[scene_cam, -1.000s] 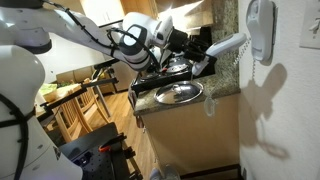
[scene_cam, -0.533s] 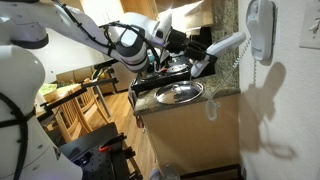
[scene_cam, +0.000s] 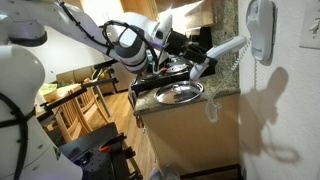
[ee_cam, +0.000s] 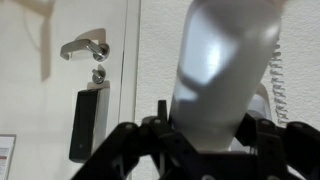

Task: Hang the intercom headset on the holder

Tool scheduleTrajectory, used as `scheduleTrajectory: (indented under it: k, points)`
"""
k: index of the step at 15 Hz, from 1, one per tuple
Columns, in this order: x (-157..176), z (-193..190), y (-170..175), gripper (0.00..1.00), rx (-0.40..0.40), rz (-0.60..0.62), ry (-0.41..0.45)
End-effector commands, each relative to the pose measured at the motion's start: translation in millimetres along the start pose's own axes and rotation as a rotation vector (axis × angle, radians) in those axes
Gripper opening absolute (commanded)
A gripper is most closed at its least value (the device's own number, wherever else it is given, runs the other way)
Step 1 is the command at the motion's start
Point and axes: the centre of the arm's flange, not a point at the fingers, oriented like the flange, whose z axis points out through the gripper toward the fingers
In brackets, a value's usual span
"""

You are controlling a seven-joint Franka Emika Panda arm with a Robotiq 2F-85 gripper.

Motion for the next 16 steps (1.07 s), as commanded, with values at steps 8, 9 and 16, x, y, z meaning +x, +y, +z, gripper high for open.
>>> scheduleTrajectory:
  k: [8, 9, 16]
  points:
    - [-16.0, -32.9, -25.8, 0.34, 0.434, 0.008, 0.114]
    - [-14.8, -39.8, -35.7, 0.34, 0.467, 0.007, 0.108]
    - [-8.2, -90.5, -82.4, 0.34, 0.733, 0.067, 0.091]
